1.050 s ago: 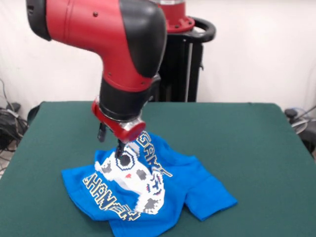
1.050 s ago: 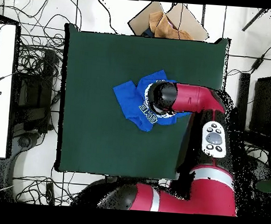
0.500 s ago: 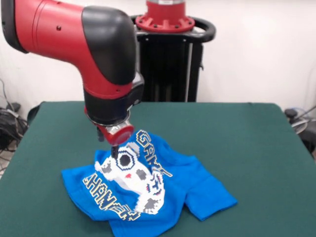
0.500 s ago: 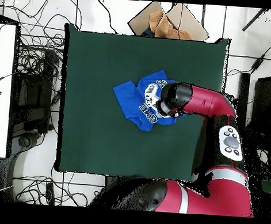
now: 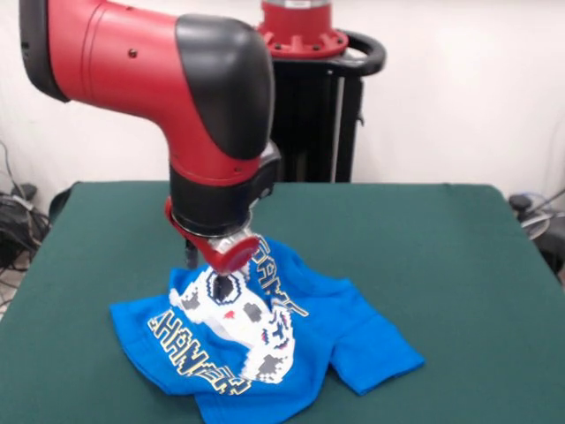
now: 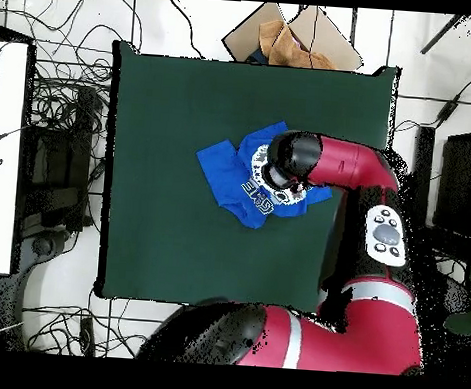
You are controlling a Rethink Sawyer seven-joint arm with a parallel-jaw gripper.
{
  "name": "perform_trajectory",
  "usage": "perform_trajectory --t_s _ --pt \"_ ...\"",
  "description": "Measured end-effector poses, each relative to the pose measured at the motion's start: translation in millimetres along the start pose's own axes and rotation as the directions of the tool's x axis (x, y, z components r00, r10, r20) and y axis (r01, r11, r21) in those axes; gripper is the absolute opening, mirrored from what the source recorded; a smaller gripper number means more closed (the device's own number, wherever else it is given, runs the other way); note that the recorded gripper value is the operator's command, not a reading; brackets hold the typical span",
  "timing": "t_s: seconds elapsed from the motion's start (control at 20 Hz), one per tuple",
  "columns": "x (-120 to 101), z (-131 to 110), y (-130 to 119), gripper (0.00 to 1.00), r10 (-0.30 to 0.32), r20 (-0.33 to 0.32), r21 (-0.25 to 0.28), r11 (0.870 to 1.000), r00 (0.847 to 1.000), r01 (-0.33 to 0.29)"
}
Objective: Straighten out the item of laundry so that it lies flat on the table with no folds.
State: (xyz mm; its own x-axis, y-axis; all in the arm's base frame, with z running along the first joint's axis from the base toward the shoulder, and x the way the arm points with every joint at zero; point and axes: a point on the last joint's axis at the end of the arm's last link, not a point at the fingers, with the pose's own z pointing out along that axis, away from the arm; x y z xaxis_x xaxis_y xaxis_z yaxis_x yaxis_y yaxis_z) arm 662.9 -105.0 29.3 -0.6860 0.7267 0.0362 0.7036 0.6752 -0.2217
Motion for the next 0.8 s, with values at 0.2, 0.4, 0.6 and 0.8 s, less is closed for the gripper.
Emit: perform_trajectory --t_s 0.2,0.4,0.6,0.8 --pt "1 -12 16 1.0 -0.011 0.022 -0.016 1.0 1.0 0.011" --pt "8 -19 29 1.0 -0.025 0.033 -0.027 0.999 0.999 0.026" --pt "19 -21 48 1.0 -0.05 0.063 -0.051 0.997 0.997 0.053" --pt "30 -23 64 0.0 -0.071 0.079 -0.065 0.995 0.994 0.076"
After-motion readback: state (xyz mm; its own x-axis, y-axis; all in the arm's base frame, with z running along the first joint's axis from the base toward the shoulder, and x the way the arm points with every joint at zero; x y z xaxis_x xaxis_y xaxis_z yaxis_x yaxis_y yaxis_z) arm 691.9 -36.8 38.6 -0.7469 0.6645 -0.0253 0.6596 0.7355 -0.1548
